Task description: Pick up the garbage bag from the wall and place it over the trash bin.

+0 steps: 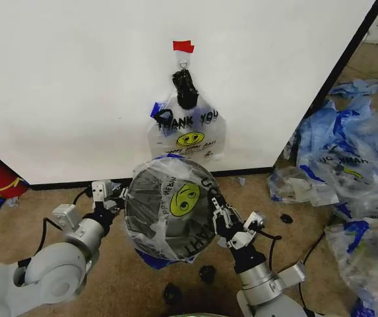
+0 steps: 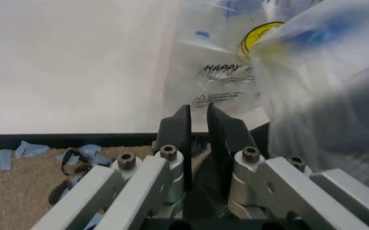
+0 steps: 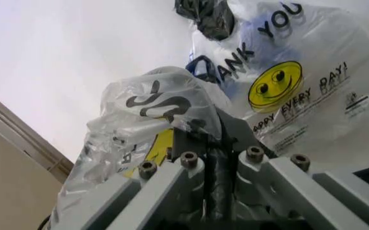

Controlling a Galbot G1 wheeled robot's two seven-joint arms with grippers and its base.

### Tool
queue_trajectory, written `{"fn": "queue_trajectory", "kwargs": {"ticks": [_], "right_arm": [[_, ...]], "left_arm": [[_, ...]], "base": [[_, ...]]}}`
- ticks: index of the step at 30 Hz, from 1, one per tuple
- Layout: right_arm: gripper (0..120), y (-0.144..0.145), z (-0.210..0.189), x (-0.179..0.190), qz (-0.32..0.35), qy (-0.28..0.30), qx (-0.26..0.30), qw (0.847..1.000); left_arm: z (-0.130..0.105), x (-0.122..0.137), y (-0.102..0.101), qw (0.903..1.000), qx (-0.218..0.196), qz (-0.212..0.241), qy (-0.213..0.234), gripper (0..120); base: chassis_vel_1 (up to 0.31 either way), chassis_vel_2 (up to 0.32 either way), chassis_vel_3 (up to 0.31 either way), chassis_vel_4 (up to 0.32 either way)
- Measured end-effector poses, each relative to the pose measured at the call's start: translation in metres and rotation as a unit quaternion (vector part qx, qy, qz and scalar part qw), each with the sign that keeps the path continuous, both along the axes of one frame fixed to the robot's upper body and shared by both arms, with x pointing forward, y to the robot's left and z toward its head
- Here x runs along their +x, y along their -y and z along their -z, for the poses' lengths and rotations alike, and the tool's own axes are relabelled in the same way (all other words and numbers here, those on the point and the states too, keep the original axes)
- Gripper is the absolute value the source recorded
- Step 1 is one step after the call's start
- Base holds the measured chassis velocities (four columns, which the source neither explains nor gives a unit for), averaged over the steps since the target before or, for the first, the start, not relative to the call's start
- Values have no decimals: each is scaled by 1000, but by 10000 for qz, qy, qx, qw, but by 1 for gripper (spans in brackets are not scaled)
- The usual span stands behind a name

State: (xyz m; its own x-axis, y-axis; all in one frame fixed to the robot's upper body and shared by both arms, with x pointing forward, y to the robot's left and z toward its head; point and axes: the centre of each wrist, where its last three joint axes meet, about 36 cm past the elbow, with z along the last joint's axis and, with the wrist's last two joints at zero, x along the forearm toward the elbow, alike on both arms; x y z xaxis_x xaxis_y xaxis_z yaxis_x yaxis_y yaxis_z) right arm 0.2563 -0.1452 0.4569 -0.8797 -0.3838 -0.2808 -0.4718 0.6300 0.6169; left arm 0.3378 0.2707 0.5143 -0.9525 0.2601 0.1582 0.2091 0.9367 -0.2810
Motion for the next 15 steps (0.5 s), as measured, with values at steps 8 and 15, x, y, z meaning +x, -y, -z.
{"fn": "queue_trajectory", "kwargs": {"ticks": [8, 15], "right_arm": [[1, 2, 9, 6, 84, 5, -123, 9999], [1, 6, 19, 13, 227, 62, -349, 9991]], "left_arm": [[1, 0, -8, 9998, 195, -72, -18, 20], [-6, -1, -11, 9981, 548, -275, -82, 43]], "base": [[0, 0, 0, 0], [0, 0, 0, 0]]}}
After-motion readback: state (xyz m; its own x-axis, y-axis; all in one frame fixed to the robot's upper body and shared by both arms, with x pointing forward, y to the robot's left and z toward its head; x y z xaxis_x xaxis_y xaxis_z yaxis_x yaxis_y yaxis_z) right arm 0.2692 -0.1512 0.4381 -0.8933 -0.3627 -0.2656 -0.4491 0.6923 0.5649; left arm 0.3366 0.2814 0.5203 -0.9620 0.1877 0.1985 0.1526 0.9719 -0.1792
